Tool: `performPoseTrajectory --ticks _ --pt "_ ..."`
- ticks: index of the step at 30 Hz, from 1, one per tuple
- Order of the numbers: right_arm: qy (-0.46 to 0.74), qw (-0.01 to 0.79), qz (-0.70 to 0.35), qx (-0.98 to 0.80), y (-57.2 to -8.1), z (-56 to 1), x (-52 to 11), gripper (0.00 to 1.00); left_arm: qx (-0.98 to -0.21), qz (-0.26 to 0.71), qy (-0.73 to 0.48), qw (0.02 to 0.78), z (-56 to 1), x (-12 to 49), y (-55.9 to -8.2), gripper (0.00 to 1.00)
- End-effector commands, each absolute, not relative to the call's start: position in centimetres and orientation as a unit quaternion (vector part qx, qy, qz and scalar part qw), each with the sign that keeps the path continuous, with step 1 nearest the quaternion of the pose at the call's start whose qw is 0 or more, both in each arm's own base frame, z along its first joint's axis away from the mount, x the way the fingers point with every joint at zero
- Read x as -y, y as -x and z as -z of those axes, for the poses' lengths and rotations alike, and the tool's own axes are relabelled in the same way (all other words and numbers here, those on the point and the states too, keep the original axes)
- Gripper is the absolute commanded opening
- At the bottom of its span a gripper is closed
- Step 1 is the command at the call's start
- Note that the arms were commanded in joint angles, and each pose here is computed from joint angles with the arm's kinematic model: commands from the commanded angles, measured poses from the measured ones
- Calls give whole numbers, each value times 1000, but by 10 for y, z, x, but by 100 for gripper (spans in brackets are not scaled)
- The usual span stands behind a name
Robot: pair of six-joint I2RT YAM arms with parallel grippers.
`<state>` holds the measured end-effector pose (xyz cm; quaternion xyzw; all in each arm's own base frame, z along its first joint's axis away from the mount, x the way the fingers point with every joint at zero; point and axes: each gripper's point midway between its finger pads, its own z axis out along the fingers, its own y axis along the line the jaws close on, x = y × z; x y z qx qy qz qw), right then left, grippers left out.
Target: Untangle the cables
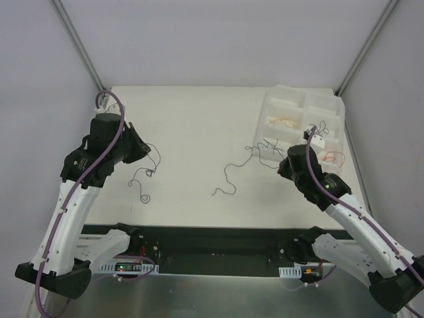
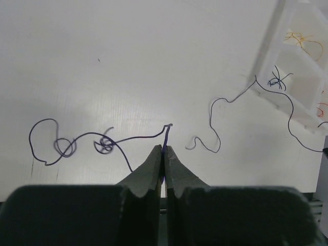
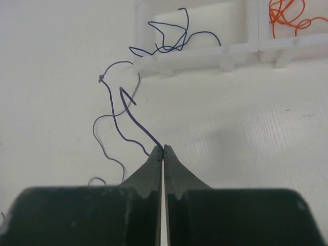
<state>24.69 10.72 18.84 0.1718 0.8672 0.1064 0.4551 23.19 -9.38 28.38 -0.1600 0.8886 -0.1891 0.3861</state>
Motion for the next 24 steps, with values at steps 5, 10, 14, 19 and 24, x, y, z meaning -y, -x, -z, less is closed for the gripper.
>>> performPoseTrajectory --ticks 5,10,14,19,24 --pt "-48 549 -142 -822 -254 -277 -112 0 -904 207 131 350 -276 110 -239 0" --pt "-61 587 -163 -790 -260 -352 -106 0 -920 257 114 272 -239 138 -235 0" --pt "-86 629 -169 -754 -272 -419 -98 0 -920 269 110 263 -221 142 -234 0" --pt "-119 690 -152 -698 -285 -500 -75 0 -924 284 105 235 -203 151 -232 0" --pt "-147 726 -126 -660 -304 -552 -51 0 -924 296 97 221 -194 156 -231 0"
